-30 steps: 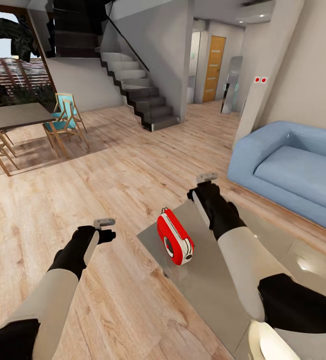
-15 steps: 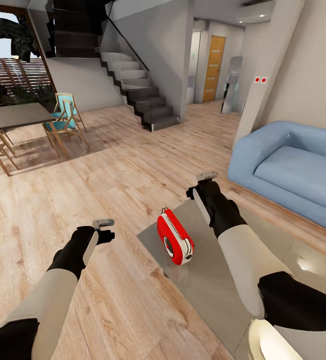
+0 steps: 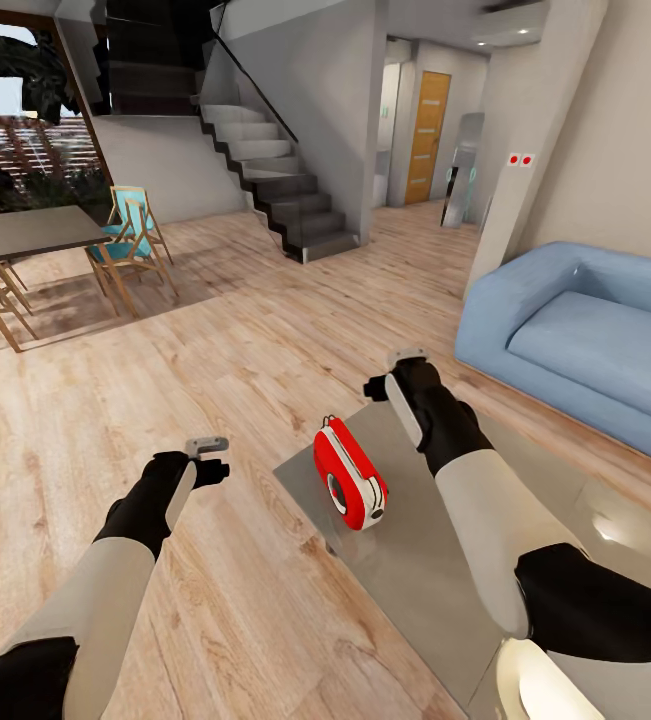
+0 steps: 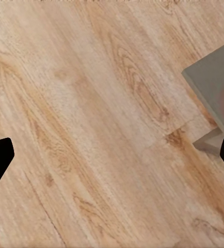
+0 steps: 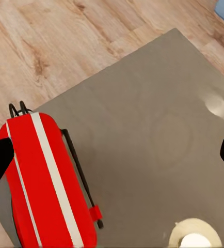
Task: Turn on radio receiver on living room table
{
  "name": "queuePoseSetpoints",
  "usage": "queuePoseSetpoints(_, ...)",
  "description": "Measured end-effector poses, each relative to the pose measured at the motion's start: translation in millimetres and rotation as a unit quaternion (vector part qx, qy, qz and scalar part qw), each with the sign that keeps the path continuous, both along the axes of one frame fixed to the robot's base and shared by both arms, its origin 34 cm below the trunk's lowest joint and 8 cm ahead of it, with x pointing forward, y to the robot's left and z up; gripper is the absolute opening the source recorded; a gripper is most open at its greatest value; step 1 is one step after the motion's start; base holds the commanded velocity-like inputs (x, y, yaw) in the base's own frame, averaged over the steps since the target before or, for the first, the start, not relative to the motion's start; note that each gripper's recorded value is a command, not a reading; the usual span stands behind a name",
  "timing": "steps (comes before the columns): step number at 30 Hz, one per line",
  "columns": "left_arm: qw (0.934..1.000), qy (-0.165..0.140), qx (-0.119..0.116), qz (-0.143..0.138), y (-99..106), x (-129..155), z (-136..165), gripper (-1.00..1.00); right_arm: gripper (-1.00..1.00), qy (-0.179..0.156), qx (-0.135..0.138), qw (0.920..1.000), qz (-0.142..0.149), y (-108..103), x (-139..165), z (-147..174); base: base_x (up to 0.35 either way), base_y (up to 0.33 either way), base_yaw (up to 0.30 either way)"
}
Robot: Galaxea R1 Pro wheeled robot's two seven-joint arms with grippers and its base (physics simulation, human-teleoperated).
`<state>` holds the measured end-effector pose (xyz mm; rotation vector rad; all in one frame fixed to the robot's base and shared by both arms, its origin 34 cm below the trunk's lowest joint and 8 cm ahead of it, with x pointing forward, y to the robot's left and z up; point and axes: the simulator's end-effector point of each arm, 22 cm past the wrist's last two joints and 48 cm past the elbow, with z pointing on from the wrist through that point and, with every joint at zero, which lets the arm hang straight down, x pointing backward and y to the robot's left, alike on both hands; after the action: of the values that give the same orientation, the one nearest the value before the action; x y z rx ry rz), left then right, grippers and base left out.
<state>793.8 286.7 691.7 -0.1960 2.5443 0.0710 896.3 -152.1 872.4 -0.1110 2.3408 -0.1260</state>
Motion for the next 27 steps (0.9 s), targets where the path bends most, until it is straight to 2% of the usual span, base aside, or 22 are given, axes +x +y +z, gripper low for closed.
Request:
queuePoseSetpoints(6, 1.0, 0.0, 0.0, -0.001, -0.8, 0.2, 0.2, 1.0, 1.0, -0.004, 0.017, 0.9998, 0.004, 6.2, 0.7, 7.3, 0.0, 0.0, 0.0)
queuePoseSetpoints(13, 1.0, -0.002, -0.001, -0.001, -2.4, 0.9, 1.1, 1.0, 1.0, 0.004, 0.017, 0.9998, 0.005, 6.7, -2.0, 5.5, 0.0, 0.0, 0.0)
queuePoseSetpoints(17, 1.0, -0.005, -0.002, -0.002, -4.5, 2.8, 3.9, 1.0, 1.0, 0.013, 0.032, 0.9992, 0.022, 16.7, -4.6, 3.0, 0.0, 0.0, 0.0)
queuePoseSetpoints(27, 0.9999, -0.015, 0.0, -0.003, -4.4, 7.6, 11.4, 1.0, 1.0, 0.019, 0.032, 0.999, 0.026, 18.6, -6.3, -2.0, 0.0, 0.0, 0.0)
